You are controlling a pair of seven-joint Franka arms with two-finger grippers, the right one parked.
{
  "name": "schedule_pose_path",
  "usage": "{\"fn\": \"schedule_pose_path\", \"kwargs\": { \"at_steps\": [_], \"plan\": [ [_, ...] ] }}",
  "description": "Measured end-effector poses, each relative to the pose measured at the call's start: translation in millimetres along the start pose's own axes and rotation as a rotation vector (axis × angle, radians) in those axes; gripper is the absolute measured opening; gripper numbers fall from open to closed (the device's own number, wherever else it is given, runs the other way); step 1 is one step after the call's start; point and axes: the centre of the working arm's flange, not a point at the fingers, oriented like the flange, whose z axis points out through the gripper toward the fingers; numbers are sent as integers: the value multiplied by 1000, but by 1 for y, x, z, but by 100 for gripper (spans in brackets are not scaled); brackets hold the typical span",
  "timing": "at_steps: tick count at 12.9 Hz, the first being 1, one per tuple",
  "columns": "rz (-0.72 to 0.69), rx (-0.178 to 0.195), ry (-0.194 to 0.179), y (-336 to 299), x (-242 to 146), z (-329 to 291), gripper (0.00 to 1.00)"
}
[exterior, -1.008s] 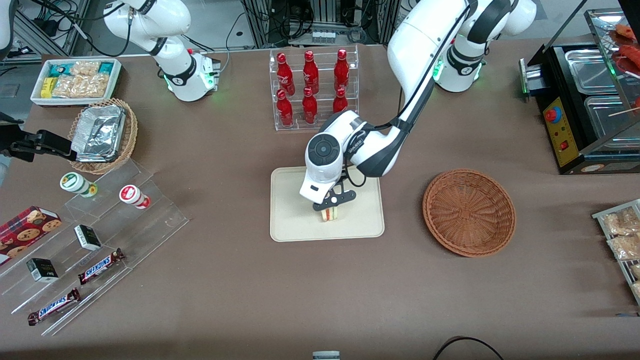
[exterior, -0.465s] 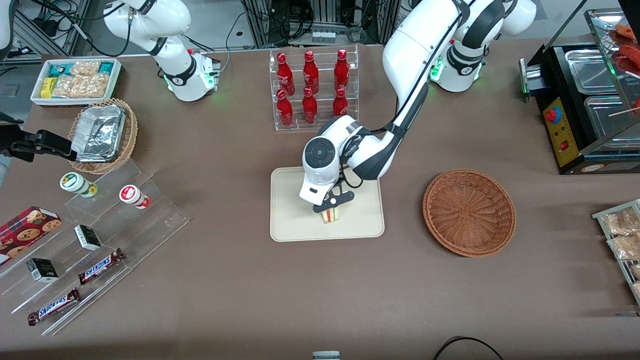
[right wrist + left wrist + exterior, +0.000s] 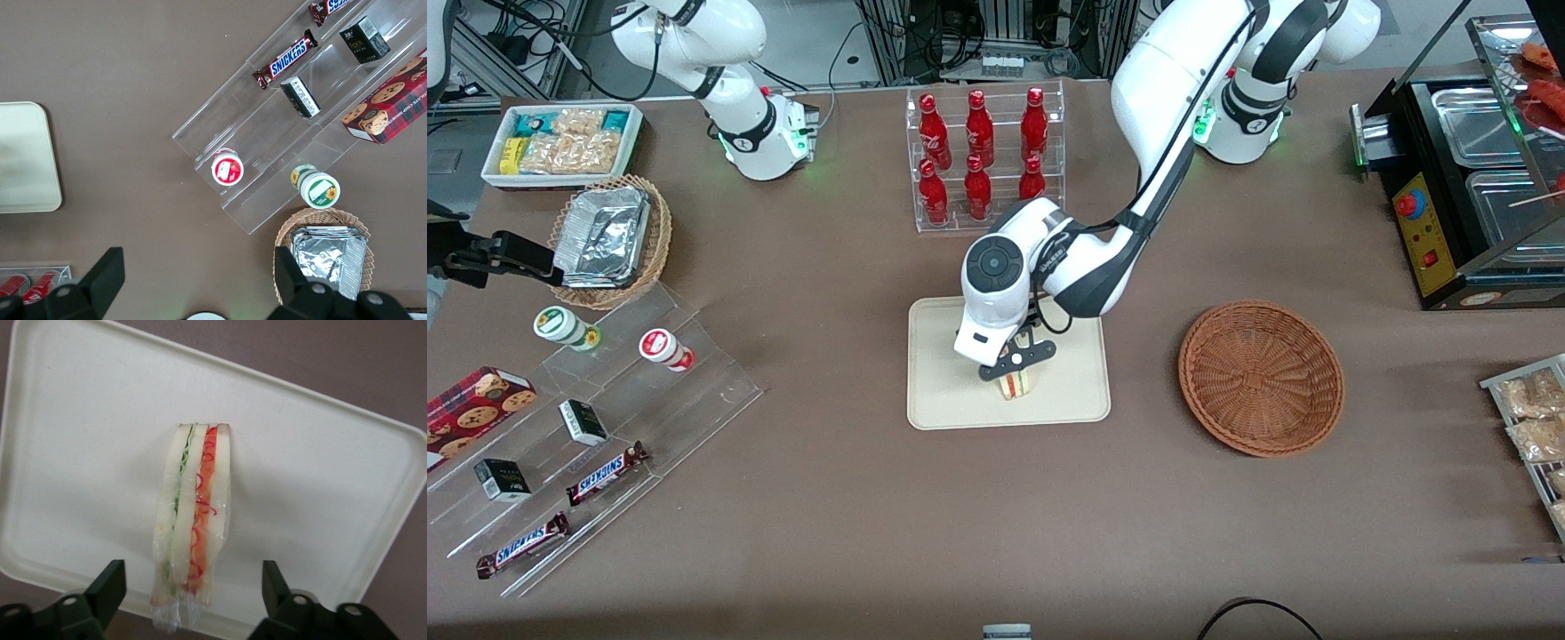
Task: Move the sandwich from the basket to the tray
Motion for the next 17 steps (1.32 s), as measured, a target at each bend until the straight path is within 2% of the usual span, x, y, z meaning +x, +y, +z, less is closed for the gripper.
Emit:
{"fn": "schedule_pose_path", "kwargs": {
  "at_steps": [1, 4, 8, 12, 17],
  "plan": [
    [0, 3, 0, 1, 0, -12, 100],
    [8, 4, 6, 0, 5, -42, 100],
    [10, 38, 9, -21, 20, -88, 100],
    [26, 43, -1, -72, 76, -132, 100],
    [67, 45, -29, -184, 165, -174, 100]
  ]
}}
